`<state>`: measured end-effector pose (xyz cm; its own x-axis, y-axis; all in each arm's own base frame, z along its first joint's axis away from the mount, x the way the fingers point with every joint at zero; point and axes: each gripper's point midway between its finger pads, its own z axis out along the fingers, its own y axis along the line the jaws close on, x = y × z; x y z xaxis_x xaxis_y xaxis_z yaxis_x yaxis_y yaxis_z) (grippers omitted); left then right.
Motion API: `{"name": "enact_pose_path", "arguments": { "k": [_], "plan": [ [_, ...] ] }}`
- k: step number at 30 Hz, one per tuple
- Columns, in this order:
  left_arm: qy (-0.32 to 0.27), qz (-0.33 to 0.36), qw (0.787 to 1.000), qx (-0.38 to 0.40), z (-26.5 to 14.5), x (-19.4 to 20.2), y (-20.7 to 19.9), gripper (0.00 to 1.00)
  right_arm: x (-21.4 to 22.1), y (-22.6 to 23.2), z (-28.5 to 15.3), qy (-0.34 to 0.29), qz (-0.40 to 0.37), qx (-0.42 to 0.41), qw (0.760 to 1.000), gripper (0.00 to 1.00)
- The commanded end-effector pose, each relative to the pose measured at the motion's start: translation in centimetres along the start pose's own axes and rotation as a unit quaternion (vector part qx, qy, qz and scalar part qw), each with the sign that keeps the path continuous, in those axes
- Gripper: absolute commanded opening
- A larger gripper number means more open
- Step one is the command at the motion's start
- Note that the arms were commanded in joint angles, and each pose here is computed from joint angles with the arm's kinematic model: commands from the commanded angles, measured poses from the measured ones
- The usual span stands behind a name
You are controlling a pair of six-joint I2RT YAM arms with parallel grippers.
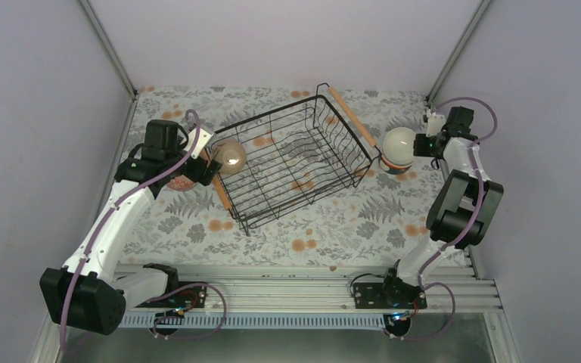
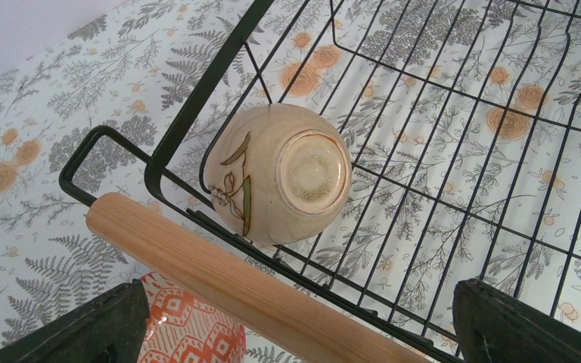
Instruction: Unload the bowls from the dish rack
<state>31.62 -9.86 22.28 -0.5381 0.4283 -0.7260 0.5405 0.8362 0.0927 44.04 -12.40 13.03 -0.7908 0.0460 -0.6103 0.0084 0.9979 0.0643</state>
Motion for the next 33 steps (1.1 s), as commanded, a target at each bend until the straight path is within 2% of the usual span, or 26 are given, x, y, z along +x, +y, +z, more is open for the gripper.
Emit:
{"name": "enact_pose_path", "arguments": {
  "k": [1, 11, 12, 14, 16, 23, 27, 33],
  "plan": [
    [-0.013, 0.003, 1.0, 0.002, -0.6, -0.8, 0.0, 1.0, -0.7, 0.1, 0.7, -0.012, 0.008, -0.021, 1.0, 0.04],
    [-0.013, 0.004, 1.0, 0.003, -0.7, -0.8, 0.0, 1.0, -0.1, 0.0, -0.1, -0.003, 0.007, -0.011, 1.0, 0.04],
    [-0.013, 0.004, 1.0, 0.004, -0.7, -0.7, 0.0, 1.0, -0.1, 0.2, -0.2, -0.002, 0.007, -0.014, 1.0, 0.11],
    [-0.013, 0.004, 1.0, 0.003, -0.7, -0.7, 0.0, 1.0, -0.2, 0.3, -0.6, -0.004, 0.003, -0.016, 1.0, 0.35],
    [-0.013, 0.004, 1.0, 0.002, -0.7, -0.7, 0.0, 1.0, -0.4, 0.6, -1.5, -0.015, -0.006, -0.013, 1.0, 0.44],
    [-0.015, 0.005, 1.0, -0.004, -0.8, -0.8, 0.2, 1.0, -2.2, 3.6, -8.4, -0.084, -0.054, 0.001, 0.995, 0.57],
    [-0.022, 0.005, 1.0, -0.007, -1.1, -1.2, 0.3, 1.0, -2.7, 6.2, -12.9, -0.114, -0.08, -0.003, 0.99, 0.6],
    [-0.032, 0.006, 0.999, -0.009, -1.4, -1.6, 0.3, 1.0, -4.9, 12.1, -20.3, -0.189, -0.146, -0.044, 0.97, 0.65]
  ]
}}
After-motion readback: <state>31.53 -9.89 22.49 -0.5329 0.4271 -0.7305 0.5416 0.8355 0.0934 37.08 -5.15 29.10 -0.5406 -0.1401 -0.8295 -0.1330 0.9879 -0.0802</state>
